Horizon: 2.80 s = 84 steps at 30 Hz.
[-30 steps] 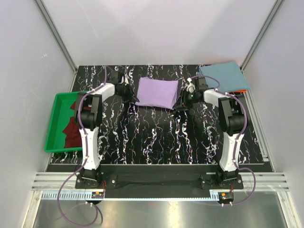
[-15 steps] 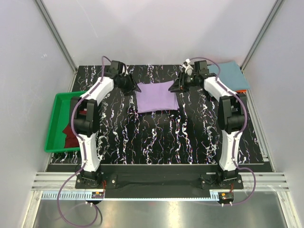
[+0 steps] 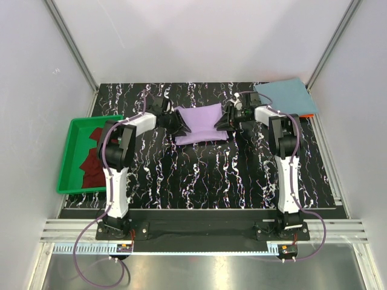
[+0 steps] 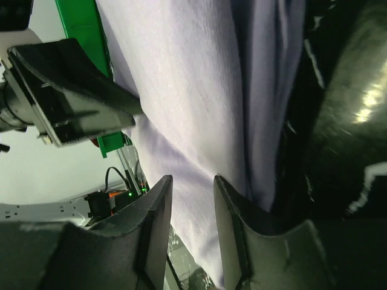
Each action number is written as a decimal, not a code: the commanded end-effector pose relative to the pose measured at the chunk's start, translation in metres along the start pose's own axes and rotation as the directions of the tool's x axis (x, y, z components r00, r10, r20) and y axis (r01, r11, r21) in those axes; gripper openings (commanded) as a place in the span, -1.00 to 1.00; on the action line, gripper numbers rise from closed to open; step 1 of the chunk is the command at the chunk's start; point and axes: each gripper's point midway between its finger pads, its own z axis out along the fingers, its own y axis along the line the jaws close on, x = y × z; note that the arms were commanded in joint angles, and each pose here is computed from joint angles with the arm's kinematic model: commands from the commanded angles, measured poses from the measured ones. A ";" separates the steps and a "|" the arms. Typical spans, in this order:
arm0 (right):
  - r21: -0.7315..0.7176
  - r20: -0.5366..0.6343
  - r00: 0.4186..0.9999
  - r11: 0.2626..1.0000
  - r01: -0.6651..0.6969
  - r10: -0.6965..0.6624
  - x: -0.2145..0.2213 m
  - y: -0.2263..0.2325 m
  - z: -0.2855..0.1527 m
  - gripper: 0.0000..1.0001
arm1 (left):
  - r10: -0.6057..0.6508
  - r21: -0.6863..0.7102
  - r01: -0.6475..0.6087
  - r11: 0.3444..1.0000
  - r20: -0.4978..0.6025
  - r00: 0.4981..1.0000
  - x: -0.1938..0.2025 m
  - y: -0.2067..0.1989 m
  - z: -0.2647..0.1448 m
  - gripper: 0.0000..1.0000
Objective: Fold and stack the t-shirts
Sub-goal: Fold the tshirt
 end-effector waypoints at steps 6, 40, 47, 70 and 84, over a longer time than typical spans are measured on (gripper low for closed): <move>0.024 0.087 0.985 0.989 0.147 -0.149 -0.016 0.056 -0.053 -0.11 | 0.040 -0.136 -0.024 0.990 0.119 0.992 -0.052 0.013 -0.036 -0.11; 0.243 -0.017 0.999 0.969 0.041 -0.038 0.049 0.023 -0.071 -0.18 | 0.105 0.075 -0.106 0.992 0.013 0.994 -0.019 -0.041 -0.088 0.08; 0.333 -0.047 0.996 0.939 0.091 -0.080 0.037 0.009 -0.049 0.15 | 0.079 0.105 -0.068 0.992 -0.102 0.992 0.038 -0.015 -0.073 0.08; 0.358 0.117 0.957 0.910 0.209 -0.266 -0.047 0.001 -0.012 0.58 | 0.032 -0.124 -0.030 0.992 0.009 0.999 -0.003 0.028 -0.101 0.27; 0.352 0.027 0.963 0.904 0.241 -0.268 -0.007 -0.027 0.026 0.36 | 0.013 -0.132 -0.017 0.991 -0.036 0.999 -0.038 0.061 -0.045 -0.06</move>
